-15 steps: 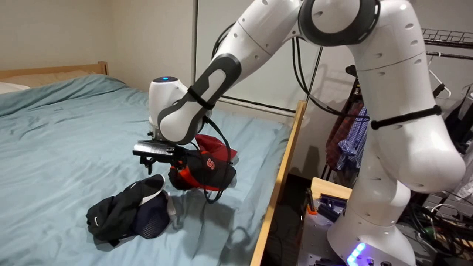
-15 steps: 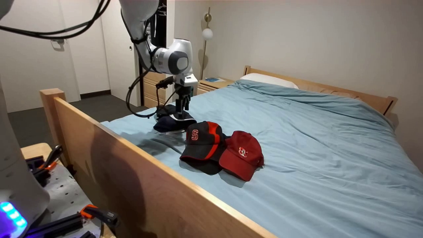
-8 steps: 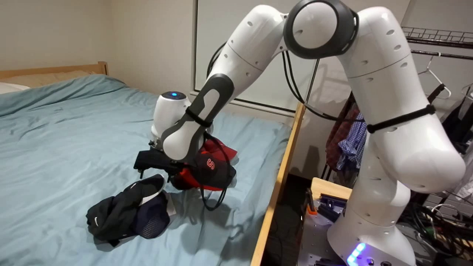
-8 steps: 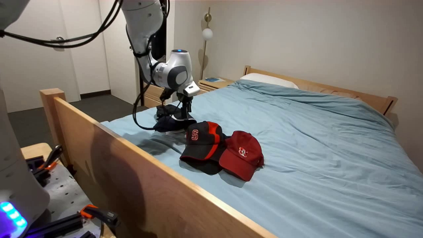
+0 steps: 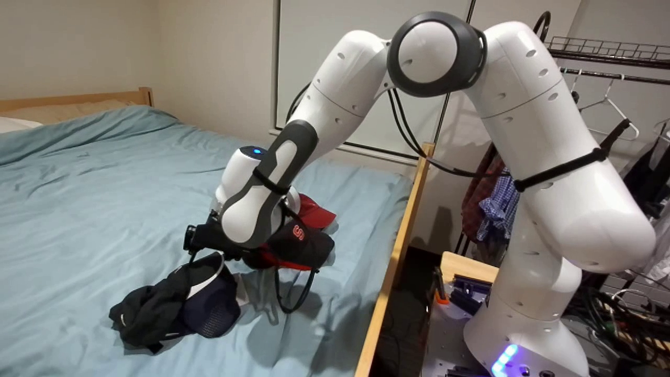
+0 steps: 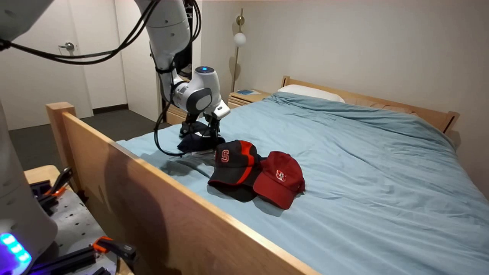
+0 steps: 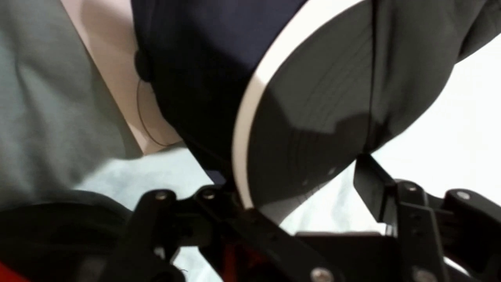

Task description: Separate the caps on the left from each other

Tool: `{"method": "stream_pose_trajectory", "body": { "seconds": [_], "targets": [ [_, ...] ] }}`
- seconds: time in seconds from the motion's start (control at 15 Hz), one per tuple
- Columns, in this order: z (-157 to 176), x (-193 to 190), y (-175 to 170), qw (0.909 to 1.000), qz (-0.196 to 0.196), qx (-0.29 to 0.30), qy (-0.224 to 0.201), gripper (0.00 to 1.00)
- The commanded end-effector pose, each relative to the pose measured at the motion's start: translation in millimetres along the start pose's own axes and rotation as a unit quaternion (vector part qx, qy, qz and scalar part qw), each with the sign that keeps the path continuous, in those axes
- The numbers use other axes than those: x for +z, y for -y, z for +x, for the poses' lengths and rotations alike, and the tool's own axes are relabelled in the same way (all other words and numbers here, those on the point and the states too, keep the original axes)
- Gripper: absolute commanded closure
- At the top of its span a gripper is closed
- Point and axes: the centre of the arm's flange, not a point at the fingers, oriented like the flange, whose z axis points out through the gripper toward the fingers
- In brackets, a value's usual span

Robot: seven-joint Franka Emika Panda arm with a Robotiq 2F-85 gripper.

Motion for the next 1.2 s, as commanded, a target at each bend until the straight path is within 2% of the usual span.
{"method": "stream_pose_trajectory", "body": {
  "seconds": [0.0,0.2,0.33,0.47,0.6,0.93,1.0,1.13],
  "targets": [
    [-3.3,-17.4,9.9,1.0000,0.002,-0.004,-0.003,0.64],
    [-6.4,-48.1,25.1,0.9995,0.014,0.004,-0.028,0.84],
    [-9.8,-74.6,37.6,0.9980,0.018,0.006,-0.061,0.97],
    [-15.3,-105.3,46.9,0.9933,0.033,0.011,-0.110,1.00],
    [-23.4,-140.2,49.0,0.9846,0.042,0.034,-0.166,0.99],
    [-20.4,-163.1,44.1,0.9573,0.091,0.098,-0.256,0.98],
    [-22.0,-165.1,47.9,0.9530,0.093,0.110,-0.267,0.98],
    [-35.0,-170.3,53.1,0.9554,0.070,0.137,-0.252,0.98]
  ]
}}
